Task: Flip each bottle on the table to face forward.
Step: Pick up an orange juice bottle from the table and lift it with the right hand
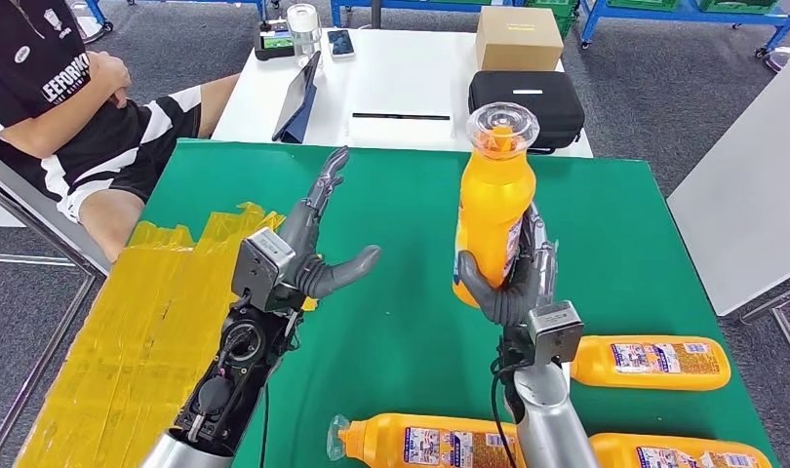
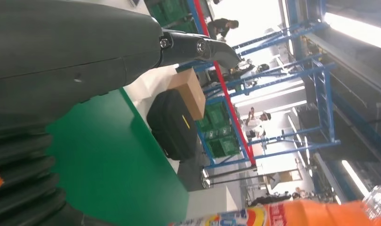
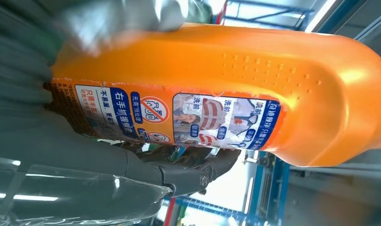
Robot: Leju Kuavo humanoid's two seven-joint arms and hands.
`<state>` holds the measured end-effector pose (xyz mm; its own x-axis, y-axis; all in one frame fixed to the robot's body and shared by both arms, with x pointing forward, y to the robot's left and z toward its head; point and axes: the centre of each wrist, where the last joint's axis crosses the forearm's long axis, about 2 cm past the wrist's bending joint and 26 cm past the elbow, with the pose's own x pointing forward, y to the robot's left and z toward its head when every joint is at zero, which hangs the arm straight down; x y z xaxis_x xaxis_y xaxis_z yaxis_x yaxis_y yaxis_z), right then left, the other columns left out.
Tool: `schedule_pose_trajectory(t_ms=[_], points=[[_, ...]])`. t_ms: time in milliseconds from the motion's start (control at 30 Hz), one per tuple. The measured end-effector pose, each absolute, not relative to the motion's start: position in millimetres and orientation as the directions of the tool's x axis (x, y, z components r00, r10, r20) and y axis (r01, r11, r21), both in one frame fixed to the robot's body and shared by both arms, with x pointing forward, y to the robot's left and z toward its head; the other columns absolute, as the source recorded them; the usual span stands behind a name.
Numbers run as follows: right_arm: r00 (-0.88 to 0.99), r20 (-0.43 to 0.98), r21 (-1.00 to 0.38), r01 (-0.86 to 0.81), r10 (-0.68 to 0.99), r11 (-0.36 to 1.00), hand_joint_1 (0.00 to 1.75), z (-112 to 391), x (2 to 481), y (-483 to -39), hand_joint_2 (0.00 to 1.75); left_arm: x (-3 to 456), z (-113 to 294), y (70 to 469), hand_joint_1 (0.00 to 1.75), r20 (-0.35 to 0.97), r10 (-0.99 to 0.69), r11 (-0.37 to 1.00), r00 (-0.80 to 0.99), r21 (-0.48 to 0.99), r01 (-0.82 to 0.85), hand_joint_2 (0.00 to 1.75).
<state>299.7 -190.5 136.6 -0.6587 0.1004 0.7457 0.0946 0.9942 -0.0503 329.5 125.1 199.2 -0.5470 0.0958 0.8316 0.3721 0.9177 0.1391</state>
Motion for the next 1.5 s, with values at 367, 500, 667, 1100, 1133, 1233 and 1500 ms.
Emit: schedule_pose_trajectory(t_ms=[367, 500, 667, 1100, 1133, 1233, 1500], points=[[-0.690, 0.723, -0.083, -0.059, 0.019, 0.995, 1.75, 153.1, 321.2, -161.1, 1.75, 336.9, 219.8, 113.8, 0.00, 0.822, 0.106, 0.873, -0.559, 0.193, 0.449, 1.75], [-0.685, 0.727, -0.122, -0.082, 0.033, 0.989, 1.75, 151.1, 324.9, -151.1, 1.75, 338.6, 227.8, 108.6, 0.00, 0.816, 0.122, 0.852, -0.564, 0.206, 0.482, 1.75], [-0.678, 0.732, -0.179, -0.094, 0.068, 0.979, 1.75, 146.3, 329.1, -141.6, 1.75, 337.1, 234.0, 102.4, 0.00, 0.809, 0.140, 0.830, -0.571, 0.218, 0.513, 1.75], [-0.674, 0.723, -0.283, -0.090, 0.151, 0.955, 1.75, 135.8, 334.3, -133.2, 1.75, 334.8, 235.2, 98.6, 0.00, 0.806, 0.166, 0.813, -0.568, 0.214, 0.542, 1.75], [-0.673, 0.721, -0.301, -0.089, 0.165, 0.949, 1.75, 133.6, 333.8, -131.7, 1.75, 334.5, 235.8, 97.9, 0.00, 0.805, 0.170, 0.810, -0.568, 0.215, 0.546, 1.75], [-0.679, 0.706, -0.351, -0.088, 0.202, 0.932, 1.75, 127.9, 330.0, -125.7, 1.75, 335.1, 238.4, 96.8, 0.00, 0.802, 0.180, 0.803, -0.569, 0.214, 0.556, 1.75], [-0.712, 0.667, -0.401, -0.094, 0.220, 0.911, 1.75, 125.8, 313.1, -104.8, 1.75, 355.1, 236.0, 98.2, 0.00, 0.828, 0.135, 0.818, -0.544, 0.216, 0.532, 1.75]])
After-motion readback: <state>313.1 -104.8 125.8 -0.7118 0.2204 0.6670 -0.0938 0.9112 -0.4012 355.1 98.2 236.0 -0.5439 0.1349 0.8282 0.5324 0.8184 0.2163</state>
